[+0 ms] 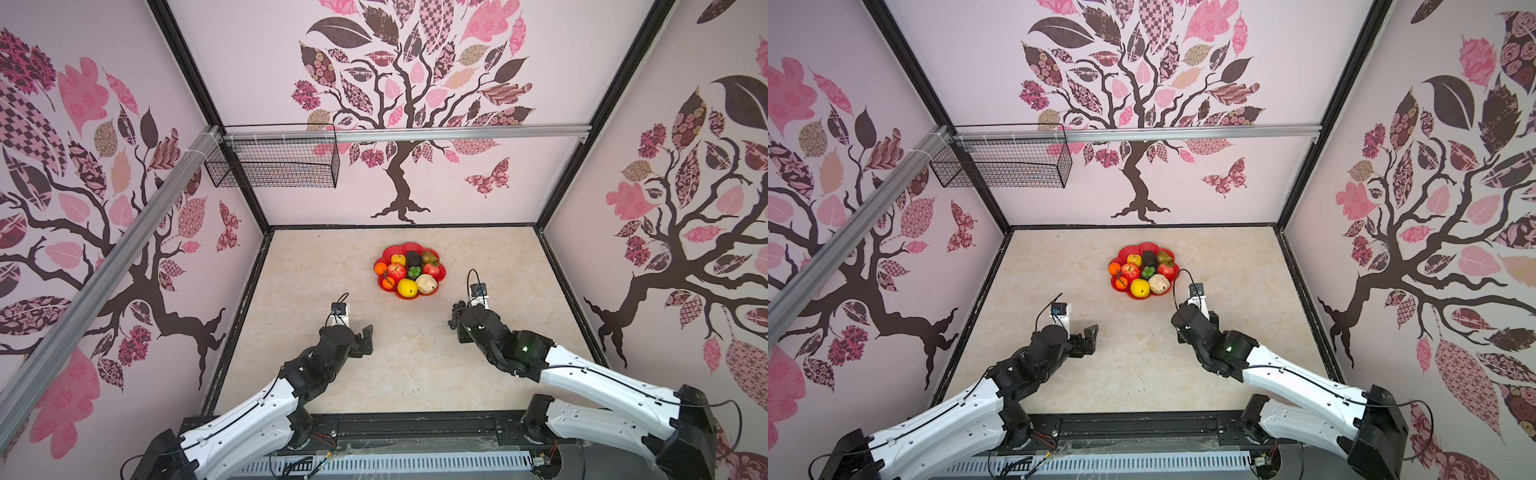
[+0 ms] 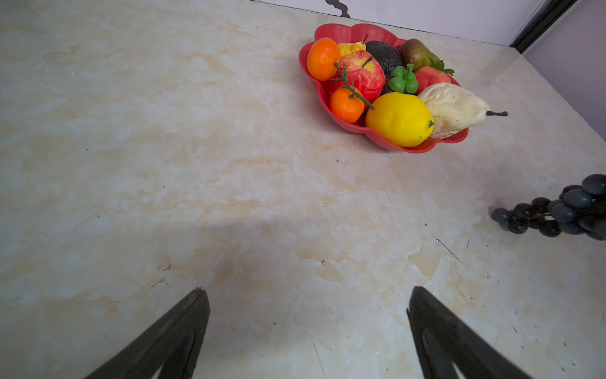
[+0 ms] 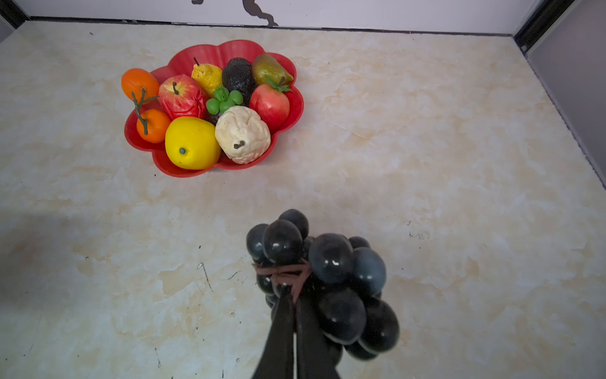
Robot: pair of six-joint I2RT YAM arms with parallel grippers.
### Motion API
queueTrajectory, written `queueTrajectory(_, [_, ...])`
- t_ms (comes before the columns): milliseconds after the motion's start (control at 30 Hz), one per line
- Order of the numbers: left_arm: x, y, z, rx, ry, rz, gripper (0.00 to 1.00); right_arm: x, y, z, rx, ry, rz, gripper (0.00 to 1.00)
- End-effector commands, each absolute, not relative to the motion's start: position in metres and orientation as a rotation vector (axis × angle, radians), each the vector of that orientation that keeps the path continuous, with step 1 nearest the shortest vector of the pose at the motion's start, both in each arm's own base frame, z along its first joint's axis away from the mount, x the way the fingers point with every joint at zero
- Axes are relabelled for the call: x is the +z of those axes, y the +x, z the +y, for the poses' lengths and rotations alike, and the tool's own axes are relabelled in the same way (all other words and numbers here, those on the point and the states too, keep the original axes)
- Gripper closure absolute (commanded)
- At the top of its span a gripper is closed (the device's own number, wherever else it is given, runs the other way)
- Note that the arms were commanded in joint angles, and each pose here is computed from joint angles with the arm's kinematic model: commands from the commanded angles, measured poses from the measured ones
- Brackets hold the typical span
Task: Arrange fruit in a fruit bowl
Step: Pick up the fruits from the center of the table, then place the fruits in the fruit bowl.
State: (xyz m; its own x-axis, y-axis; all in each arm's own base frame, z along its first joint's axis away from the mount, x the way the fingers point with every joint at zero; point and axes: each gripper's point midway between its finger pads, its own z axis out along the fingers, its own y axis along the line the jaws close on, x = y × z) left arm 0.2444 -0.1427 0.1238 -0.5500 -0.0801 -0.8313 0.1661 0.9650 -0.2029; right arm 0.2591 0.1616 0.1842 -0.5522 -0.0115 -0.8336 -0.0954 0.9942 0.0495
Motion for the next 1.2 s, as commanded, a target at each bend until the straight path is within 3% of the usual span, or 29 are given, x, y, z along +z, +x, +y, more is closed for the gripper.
queueTrajectory(0, [0.125, 0.244, -0.142, -0.325, 0.071, 2.117, 0.02, 0.21, 0.267, 0.16, 0.083, -0.082, 2.105, 1.0])
queueTrajectory(833, [0.152, 0.235, -0.129, -0.378, 0.04, 1.99, 0.02, 0.347, 0.332, 0.215, 0.139, -0.187, 1.971, 1.0])
queueTrajectory(1167, [0.156, 0.233, -0.122, -0.365, 0.018, 1.971, 0.02, 0.363, 0.379, 0.268, 0.232, -0.247, 1.952, 1.0])
